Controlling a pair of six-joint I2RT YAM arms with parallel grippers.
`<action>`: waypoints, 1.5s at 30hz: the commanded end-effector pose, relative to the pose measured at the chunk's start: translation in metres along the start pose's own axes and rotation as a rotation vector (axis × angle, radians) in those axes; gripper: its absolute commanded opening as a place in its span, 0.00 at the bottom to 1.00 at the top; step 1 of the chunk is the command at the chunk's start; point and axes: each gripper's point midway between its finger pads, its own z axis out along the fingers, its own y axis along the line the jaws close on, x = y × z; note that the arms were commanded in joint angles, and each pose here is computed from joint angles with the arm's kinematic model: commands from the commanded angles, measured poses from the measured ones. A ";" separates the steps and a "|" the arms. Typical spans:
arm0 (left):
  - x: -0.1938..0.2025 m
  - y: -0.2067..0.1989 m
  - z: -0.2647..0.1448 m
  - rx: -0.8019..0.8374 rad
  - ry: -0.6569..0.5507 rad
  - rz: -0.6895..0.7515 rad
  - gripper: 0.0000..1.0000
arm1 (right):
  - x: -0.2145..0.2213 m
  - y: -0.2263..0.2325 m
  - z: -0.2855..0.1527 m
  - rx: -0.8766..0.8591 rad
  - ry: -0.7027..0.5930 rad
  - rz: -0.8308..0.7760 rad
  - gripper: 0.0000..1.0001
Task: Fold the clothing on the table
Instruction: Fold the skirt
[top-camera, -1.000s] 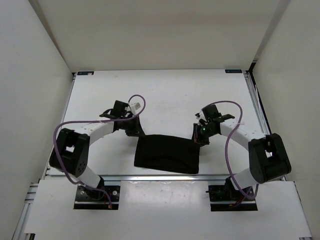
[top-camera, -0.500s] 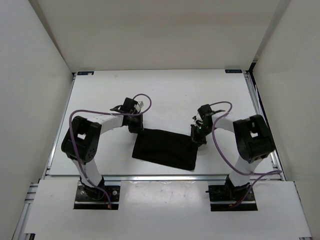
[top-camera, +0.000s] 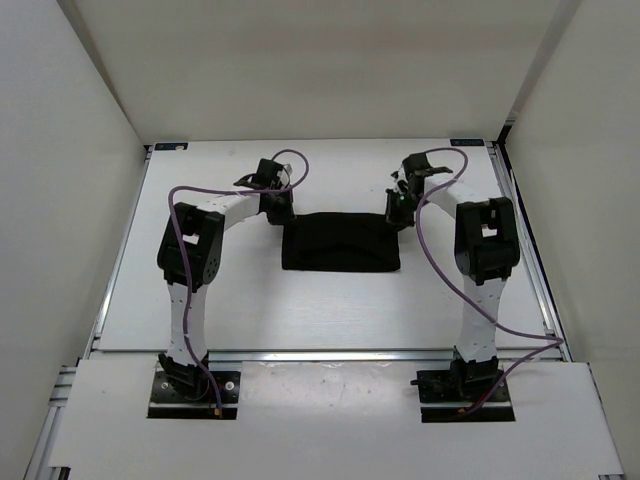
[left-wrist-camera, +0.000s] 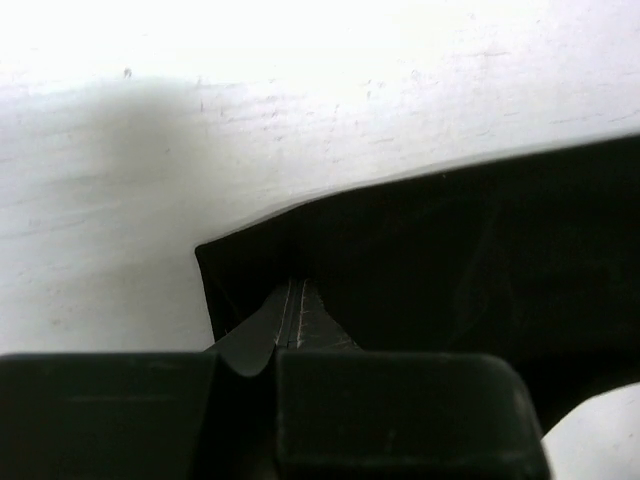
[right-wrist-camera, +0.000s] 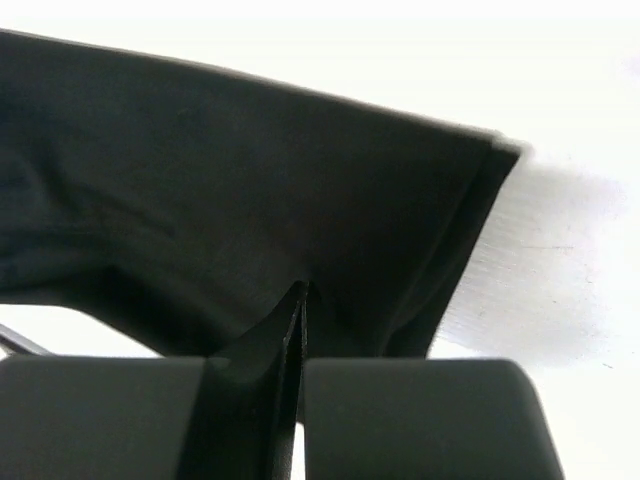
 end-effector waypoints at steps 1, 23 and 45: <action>0.000 0.006 -0.012 -0.012 0.012 -0.013 0.00 | -0.019 0.039 -0.025 -0.017 -0.077 -0.161 0.00; 0.024 0.021 -0.024 0.007 0.029 -0.046 0.00 | 0.098 0.161 0.005 -0.258 0.206 -0.296 0.00; -0.017 -0.035 -0.113 0.169 -0.131 -0.006 0.00 | 0.075 0.105 -0.033 -0.248 0.030 -0.168 0.00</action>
